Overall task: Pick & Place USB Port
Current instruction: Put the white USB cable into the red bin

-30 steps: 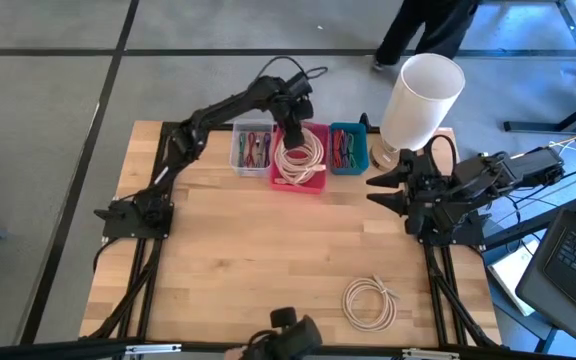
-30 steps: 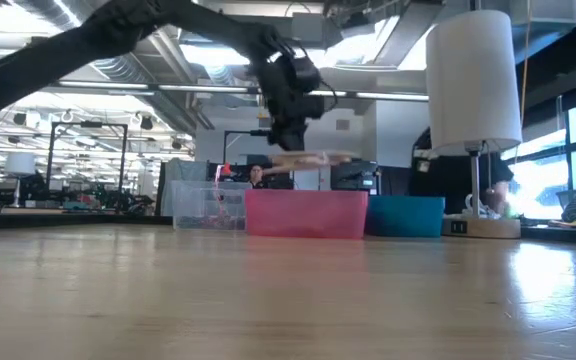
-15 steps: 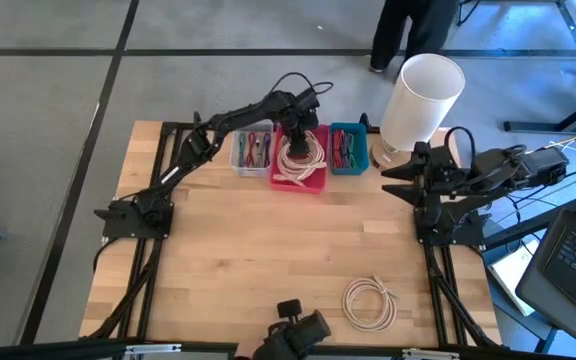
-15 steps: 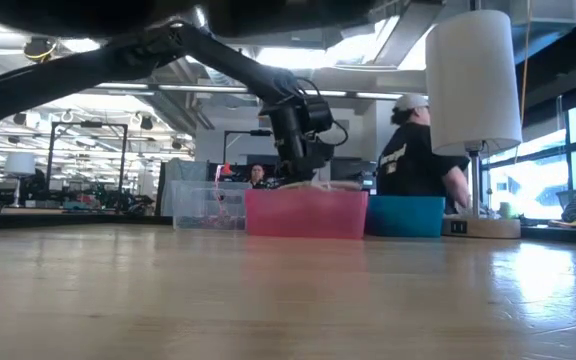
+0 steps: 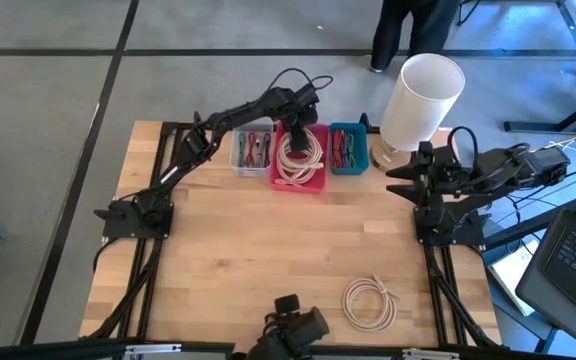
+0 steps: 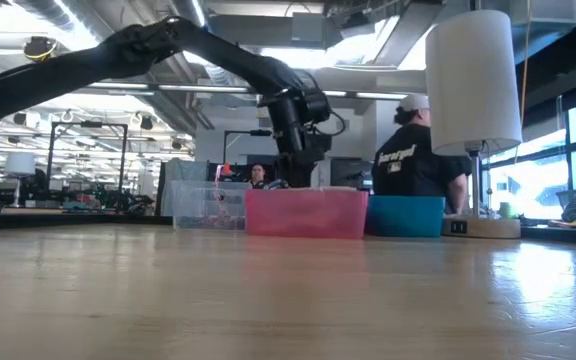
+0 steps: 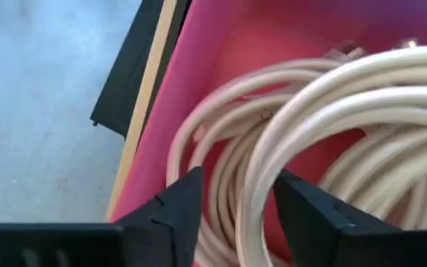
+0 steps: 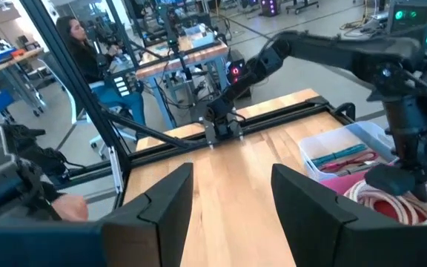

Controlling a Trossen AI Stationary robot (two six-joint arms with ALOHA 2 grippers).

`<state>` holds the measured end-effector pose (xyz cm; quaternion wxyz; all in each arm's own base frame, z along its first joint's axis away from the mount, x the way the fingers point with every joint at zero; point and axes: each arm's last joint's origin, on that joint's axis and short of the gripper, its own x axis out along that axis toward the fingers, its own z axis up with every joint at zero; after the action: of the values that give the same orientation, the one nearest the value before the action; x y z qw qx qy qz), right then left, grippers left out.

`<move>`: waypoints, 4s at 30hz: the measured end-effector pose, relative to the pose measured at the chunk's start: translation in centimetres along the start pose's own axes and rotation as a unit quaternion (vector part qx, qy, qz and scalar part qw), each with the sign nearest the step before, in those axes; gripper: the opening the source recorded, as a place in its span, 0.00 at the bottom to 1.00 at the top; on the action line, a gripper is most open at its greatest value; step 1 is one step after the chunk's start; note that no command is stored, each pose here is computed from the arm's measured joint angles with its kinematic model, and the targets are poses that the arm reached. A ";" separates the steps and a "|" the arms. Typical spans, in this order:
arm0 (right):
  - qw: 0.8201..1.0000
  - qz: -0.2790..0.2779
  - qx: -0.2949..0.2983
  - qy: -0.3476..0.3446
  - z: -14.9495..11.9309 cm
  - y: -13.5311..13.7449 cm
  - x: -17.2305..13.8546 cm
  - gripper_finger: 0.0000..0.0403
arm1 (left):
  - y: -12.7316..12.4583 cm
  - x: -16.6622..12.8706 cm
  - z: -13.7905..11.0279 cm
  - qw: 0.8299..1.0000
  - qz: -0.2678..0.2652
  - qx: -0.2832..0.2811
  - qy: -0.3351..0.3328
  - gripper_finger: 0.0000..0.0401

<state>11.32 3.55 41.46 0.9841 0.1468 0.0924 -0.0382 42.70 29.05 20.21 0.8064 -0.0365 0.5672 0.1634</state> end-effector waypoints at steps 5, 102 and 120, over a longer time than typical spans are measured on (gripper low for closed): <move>1.000 -0.001 -0.013 -0.001 0.0 -0.1 -0.1 0.46 | 0.0 -2.2 0.1 1.000 -0.010 -0.001 -0.011 0.49; 0.801 -0.013 0.410 0.435 -20.3 -3.8 4.9 0.46 | -14.5 -22.6 -34.2 0.849 -0.018 -0.196 -0.490 0.14; 0.756 -0.107 0.384 0.519 -28.4 2.8 8.0 0.46 | -14.5 -22.6 -34.2 0.849 -0.018 -0.196 -0.491 0.14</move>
<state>14.55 14.20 14.01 0.6357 0.4991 0.5814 -0.0940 9.39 2.02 27.24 0.9586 -0.1192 0.0532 0.2531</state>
